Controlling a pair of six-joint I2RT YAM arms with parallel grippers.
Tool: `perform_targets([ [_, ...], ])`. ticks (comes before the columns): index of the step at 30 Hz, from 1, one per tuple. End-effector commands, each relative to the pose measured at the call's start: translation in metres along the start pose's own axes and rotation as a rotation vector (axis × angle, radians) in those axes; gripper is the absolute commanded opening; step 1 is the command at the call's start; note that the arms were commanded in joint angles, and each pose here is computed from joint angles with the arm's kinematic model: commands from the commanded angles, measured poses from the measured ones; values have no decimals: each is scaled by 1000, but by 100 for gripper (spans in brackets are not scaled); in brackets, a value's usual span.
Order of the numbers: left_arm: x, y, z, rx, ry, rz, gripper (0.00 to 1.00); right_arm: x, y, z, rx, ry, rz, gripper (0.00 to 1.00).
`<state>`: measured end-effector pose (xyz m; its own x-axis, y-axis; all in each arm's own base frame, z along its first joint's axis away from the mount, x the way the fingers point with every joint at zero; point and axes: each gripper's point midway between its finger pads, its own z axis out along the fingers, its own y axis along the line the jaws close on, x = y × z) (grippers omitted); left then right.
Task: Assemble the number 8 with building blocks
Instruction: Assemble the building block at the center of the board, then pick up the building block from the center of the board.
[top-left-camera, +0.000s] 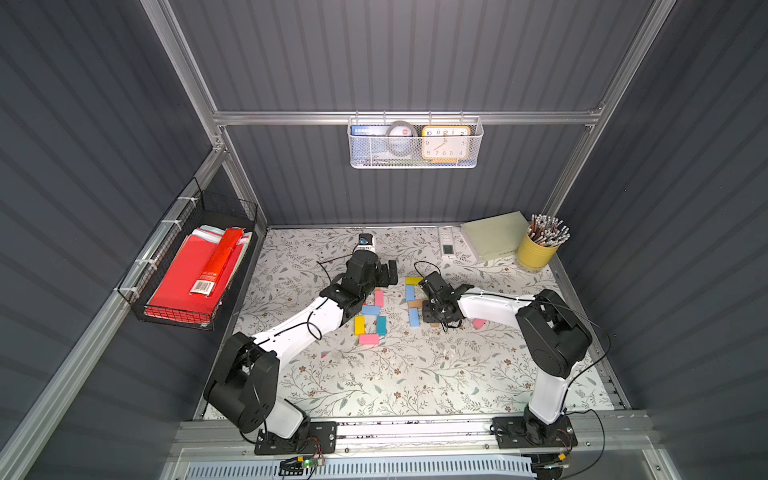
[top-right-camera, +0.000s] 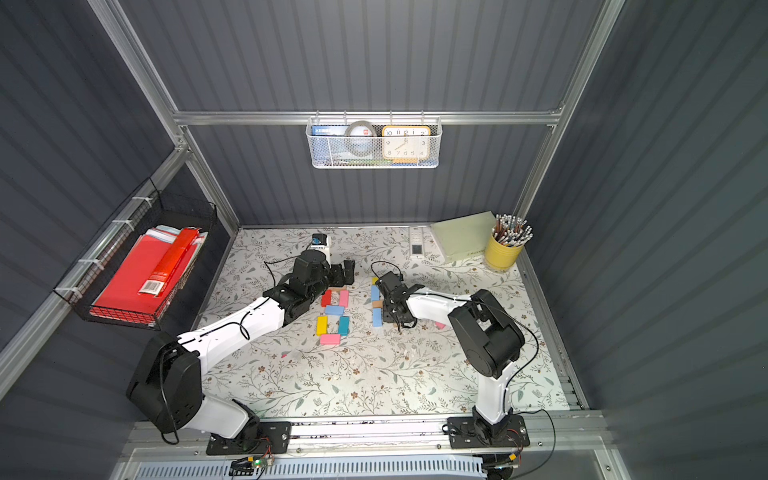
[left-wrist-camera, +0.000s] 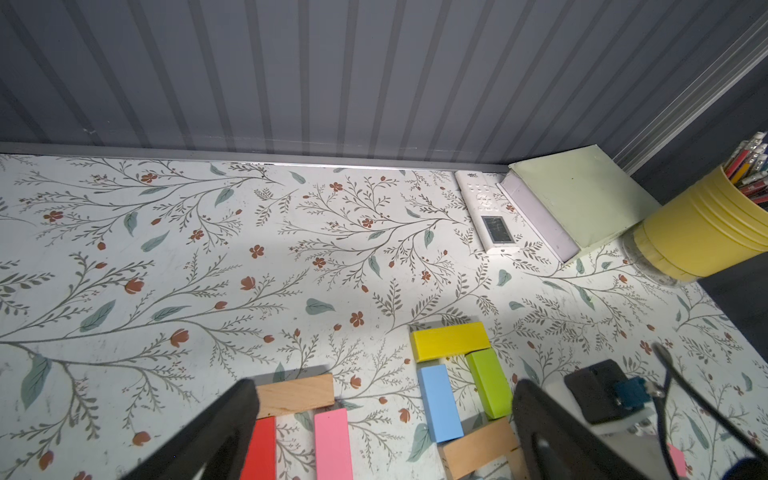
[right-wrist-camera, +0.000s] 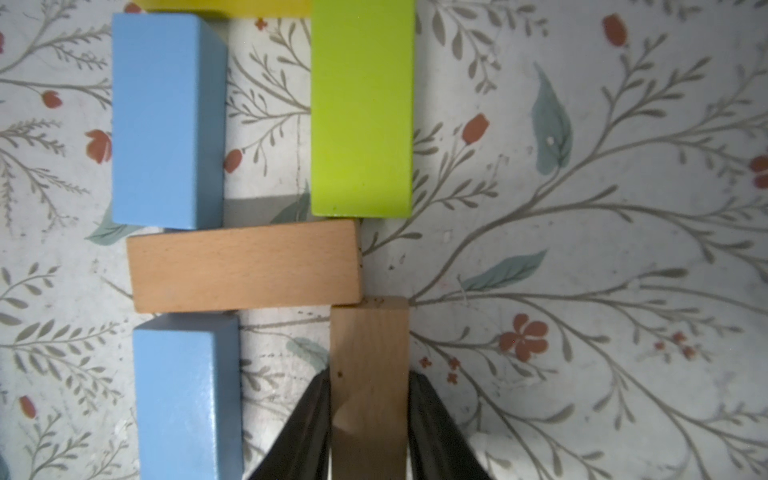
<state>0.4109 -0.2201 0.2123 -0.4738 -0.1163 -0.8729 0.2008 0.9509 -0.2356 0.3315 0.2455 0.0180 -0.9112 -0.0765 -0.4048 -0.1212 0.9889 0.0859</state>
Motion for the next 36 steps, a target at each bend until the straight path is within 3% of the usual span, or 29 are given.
perform_targets([
  [1,6,1,1,2,14,23,99,2,-1,11,9,14,7,42],
  [7,5,1,0,1,9,23,99,-13,2,-9,-5,-20,13,66],
  [12,4,1,-2,3,5,23,100,-49,2,-67,-30,-142,44,72],
  [18,1,-4,-5,31,2,23,99,-54,-59,-106,34,-165,162,78],
  [27,-5,-9,-10,53,-12,52,100,1,-171,-90,195,-71,360,84],
  [36,-5,-15,-11,86,-7,54,99,16,-180,-66,169,-15,420,84],
])
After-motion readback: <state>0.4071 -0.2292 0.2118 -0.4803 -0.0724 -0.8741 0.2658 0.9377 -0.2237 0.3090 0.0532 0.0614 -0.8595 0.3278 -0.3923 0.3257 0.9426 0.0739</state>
